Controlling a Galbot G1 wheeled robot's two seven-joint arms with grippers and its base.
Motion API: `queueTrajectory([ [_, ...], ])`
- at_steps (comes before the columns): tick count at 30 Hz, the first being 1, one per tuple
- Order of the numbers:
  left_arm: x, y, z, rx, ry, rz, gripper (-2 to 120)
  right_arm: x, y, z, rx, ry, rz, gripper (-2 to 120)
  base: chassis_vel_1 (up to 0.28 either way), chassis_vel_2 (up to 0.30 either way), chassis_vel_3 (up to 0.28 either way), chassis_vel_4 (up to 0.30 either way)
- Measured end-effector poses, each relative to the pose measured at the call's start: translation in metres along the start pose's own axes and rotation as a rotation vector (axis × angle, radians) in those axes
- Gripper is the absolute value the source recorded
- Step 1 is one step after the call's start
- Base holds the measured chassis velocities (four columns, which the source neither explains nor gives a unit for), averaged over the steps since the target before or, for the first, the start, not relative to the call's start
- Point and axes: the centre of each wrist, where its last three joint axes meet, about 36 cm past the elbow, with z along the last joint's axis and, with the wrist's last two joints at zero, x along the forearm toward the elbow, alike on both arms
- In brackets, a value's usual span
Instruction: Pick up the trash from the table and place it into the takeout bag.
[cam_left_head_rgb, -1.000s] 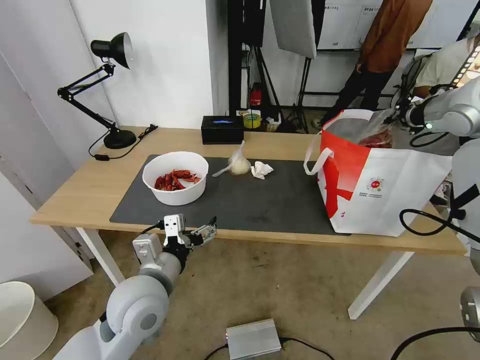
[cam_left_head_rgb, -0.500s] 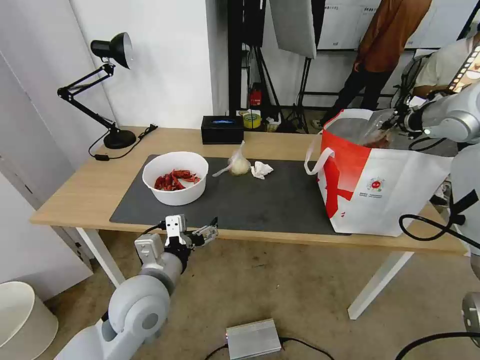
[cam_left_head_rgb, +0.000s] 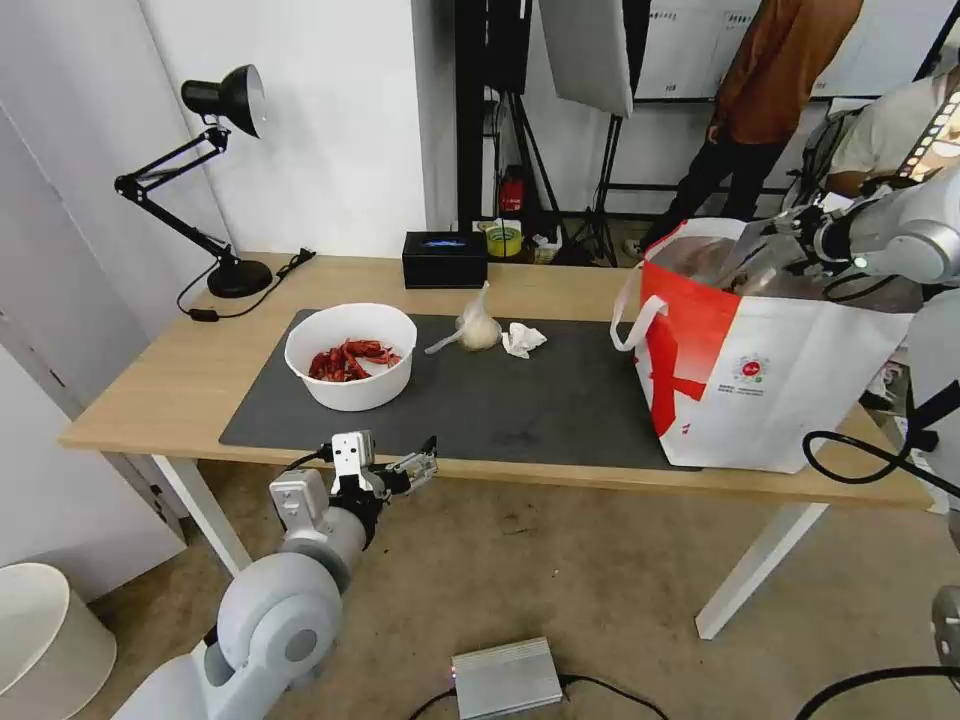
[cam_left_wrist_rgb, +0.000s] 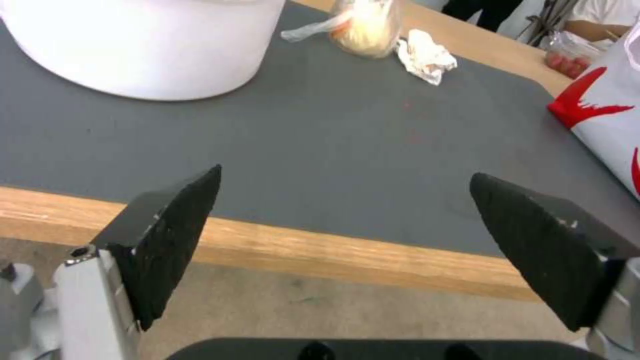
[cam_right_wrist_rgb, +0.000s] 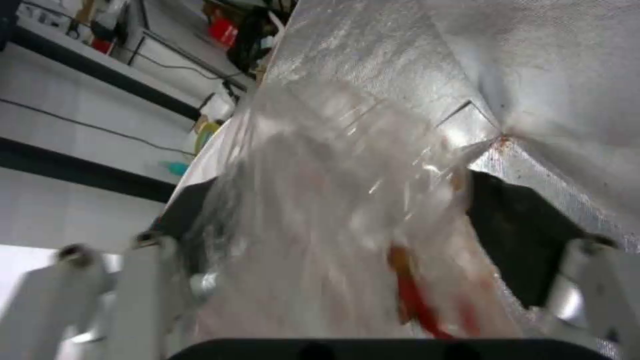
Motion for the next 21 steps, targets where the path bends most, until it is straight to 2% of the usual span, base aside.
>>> queueTrajectory([
  [4, 0.0002, 0.0002, -0.0008, -0.001, -0.003, -0.001, 100, -0.0005, -0.0002, 0.002, 0.003, 0.003, 0.004, 96, 0.0, 0.0, 0.0, 0.0],
  [9, 0.0003, 0.0005, -0.0015, -0.003, -0.004, -0.002, 100, -0.0005, -0.0003, 0.0025, 0.004, 0.002, 0.008, 100, 0.0, 0.0, 0.0, 0.0],
  [21, 0.0001, 0.0005, -0.004, -0.004, -0.01, 0.001, 100, 0.002, 0.0014, 0.0035, 0.01, 0.0, 0.003, 100, 0.0, 0.0, 0.0, 0.0],
])
